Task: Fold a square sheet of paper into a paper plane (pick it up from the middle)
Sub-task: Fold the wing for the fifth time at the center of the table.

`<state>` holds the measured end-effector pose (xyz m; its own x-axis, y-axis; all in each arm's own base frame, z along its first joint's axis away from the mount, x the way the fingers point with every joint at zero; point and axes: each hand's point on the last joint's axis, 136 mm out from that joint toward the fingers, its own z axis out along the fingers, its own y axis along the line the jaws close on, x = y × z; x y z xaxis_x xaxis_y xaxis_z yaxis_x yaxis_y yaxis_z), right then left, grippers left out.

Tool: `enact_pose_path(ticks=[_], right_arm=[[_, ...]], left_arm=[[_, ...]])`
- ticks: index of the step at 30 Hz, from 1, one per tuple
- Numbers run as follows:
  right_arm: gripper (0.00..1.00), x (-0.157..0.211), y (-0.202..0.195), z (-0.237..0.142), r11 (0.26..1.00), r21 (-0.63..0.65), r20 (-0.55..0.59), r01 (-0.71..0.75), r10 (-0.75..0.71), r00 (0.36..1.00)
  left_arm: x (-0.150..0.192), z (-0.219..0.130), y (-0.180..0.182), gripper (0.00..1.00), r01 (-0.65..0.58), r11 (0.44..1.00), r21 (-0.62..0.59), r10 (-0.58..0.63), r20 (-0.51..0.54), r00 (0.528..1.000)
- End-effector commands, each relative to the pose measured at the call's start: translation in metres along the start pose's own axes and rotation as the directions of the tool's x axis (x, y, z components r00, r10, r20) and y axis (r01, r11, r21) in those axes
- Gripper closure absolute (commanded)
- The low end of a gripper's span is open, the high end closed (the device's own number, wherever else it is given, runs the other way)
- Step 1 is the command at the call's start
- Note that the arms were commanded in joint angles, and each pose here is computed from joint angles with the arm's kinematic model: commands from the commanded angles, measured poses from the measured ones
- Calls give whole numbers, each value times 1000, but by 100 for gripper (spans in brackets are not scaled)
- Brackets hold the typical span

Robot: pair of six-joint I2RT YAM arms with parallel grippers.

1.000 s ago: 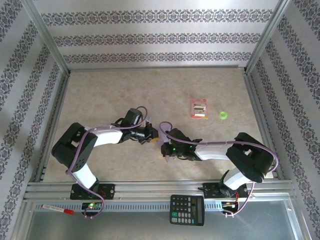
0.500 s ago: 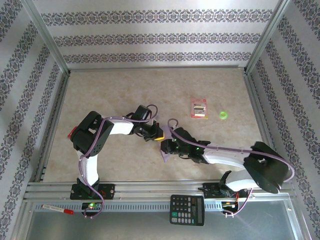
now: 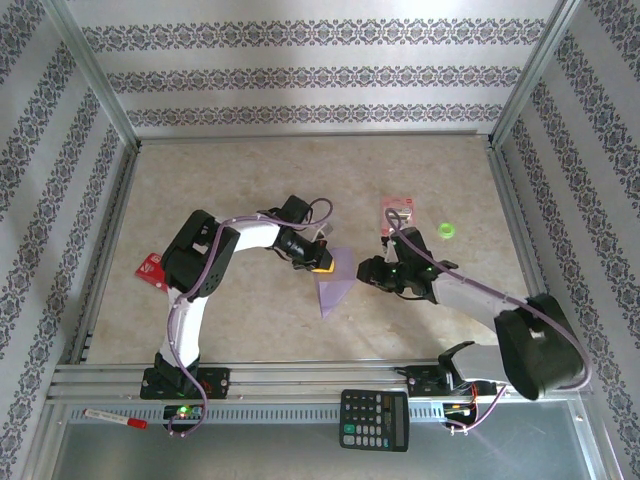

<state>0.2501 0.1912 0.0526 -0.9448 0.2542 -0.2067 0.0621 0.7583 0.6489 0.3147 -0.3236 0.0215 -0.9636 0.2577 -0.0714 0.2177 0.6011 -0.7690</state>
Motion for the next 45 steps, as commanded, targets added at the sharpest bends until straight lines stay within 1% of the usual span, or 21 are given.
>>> enact_pose_path(ticks=[1,6,14,19,29,37,40,43,45], right_arm=[[67,0,10,7,999,-41,-58,17,-20,998],[66,2,3,20,999,-34,-84,-6,3,996],[67,0,7,30,997,-72,-94,-26,20,995],[68,1,1,34,997,-54,-97,-50,44,994],[70,-9,-4,40,984,-76,-47,-158,155,987],[72,-18,6,37,976,-130,-15,-172,172,985],[77,-18,4,37,978,-122,-14,-168,168,986],[84,-14,1,38,978,-118,-19,-174,173,985],[91,-12,-2,37,978,-109,-11,-180,180,984]], left_arm=[[11,1,11,98,-14,1000,7,14,-62,998],[13,3,14,98,-15,1000,0,15,-72,997],[13,4,14,98,-10,1000,3,10,-71,997],[13,4,16,98,-9,1000,-2,8,-71,997],[14,5,19,98,-7,1000,-9,6,-70,998],[14,6,20,98,-7,1000,-15,6,-71,997],[14,5,20,98,-7,1000,-16,6,-69,998],[13,3,18,98,-8,1000,-19,7,-65,998],[11,1,15,94,-7,1000,-18,6,-54,999]])
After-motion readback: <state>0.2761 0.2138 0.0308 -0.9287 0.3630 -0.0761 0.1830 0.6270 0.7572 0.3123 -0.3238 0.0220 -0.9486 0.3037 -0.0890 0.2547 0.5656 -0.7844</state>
